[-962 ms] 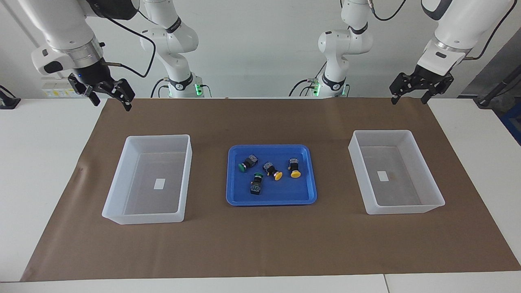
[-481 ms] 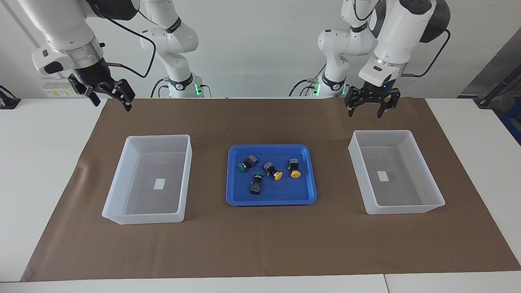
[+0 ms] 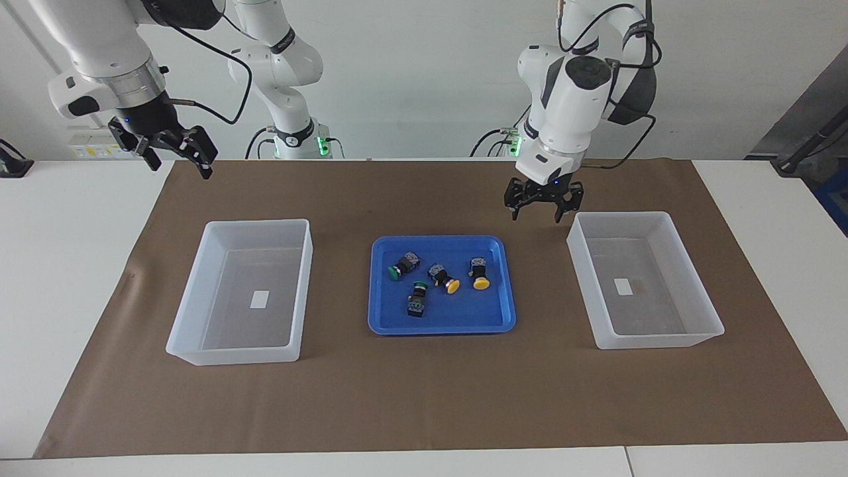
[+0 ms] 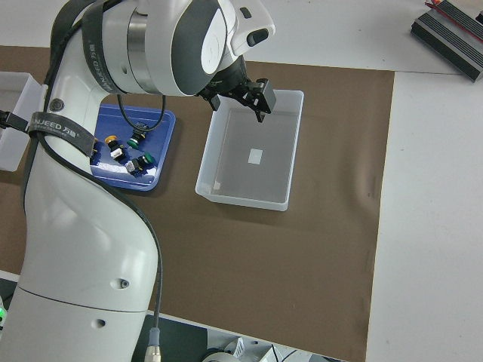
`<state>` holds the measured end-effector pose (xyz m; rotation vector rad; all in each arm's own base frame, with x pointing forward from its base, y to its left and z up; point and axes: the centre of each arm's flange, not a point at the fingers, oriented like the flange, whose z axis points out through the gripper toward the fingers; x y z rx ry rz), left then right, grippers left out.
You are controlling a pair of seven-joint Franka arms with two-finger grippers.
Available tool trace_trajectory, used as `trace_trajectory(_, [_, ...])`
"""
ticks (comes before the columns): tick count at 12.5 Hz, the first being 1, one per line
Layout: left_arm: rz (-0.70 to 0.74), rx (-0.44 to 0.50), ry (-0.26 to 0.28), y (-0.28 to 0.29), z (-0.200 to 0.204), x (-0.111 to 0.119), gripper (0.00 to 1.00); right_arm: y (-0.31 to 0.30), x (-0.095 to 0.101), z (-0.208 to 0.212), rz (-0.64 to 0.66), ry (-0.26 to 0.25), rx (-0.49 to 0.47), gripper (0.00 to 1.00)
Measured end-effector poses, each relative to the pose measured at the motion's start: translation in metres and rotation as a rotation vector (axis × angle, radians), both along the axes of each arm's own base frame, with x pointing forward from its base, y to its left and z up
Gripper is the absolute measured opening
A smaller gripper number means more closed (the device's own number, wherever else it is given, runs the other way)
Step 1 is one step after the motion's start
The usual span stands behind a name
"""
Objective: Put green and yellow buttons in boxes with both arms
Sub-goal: 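Reach the left gripper into the tray and grasp a yellow button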
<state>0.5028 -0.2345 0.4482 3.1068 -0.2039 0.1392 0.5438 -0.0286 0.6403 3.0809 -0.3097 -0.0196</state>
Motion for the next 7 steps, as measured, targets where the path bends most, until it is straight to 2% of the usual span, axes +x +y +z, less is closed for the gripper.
trace_trajectory(3, [0.008,-0.021,-0.029,-0.019,-0.035,0.001,1.00,0.000,0.000,-0.001,0.000,0.001,0.000,1.00])
trace_trajectory(7, [-0.007,-0.031,-0.038,-0.036,-0.073,-0.005,1.00,0.000,-0.001,-0.004,-0.030,0.008,0.000,1.00])
